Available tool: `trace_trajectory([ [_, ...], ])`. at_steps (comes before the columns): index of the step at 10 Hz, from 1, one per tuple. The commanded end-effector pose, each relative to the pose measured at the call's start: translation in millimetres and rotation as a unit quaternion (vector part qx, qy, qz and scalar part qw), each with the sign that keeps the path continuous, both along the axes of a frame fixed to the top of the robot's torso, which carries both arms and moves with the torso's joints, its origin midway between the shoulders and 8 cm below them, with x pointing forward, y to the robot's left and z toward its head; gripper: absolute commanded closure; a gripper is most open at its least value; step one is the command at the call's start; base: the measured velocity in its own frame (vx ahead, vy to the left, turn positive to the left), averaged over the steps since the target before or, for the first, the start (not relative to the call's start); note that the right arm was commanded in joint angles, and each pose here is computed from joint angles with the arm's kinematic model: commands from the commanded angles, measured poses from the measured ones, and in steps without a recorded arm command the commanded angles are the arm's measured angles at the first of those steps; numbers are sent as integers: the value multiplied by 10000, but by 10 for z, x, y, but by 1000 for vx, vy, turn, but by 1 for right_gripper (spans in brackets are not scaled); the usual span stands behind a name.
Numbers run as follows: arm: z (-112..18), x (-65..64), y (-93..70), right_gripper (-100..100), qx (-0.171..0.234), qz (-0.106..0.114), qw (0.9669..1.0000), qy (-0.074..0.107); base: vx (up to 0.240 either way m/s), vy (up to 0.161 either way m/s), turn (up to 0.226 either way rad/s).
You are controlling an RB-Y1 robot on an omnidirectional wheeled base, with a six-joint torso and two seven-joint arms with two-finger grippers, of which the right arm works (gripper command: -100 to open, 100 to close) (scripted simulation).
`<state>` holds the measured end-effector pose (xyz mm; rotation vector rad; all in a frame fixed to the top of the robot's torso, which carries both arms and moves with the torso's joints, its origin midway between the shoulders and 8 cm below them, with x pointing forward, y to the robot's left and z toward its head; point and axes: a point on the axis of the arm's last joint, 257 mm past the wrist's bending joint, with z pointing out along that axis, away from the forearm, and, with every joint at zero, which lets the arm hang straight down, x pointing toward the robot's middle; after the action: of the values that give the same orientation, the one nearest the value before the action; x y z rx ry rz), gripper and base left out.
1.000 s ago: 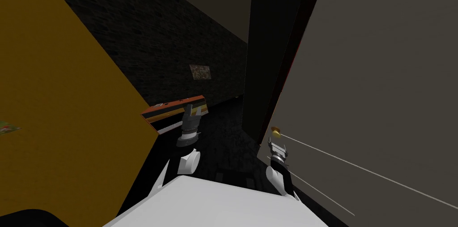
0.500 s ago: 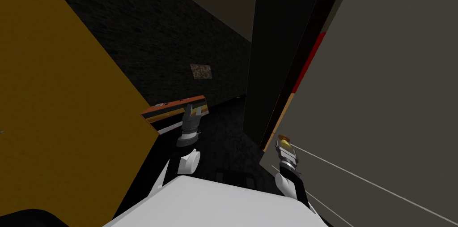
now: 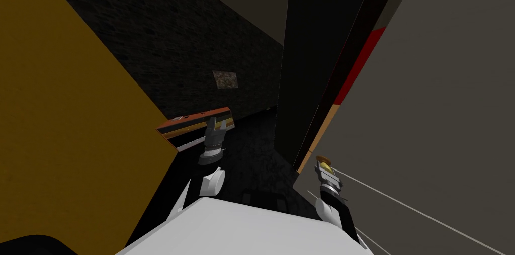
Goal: Pull the door open
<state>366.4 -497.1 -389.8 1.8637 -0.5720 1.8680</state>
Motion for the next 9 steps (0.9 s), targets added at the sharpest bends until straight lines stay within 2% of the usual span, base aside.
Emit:
trace_trajectory([
  [1, -9, 9, 27, 100, 16, 16, 10000, 1, -22, 1, 18],
  [4, -9, 9, 27, 100, 16, 16, 10000, 1, -4, 1, 1],
  [5, -13, 10, 58, 100, 15, 162, 9999, 8, -160, -8, 132],
  [9, -7, 31, 148, 100, 32, 466, 9989, -12, -230, 0, 129],
])
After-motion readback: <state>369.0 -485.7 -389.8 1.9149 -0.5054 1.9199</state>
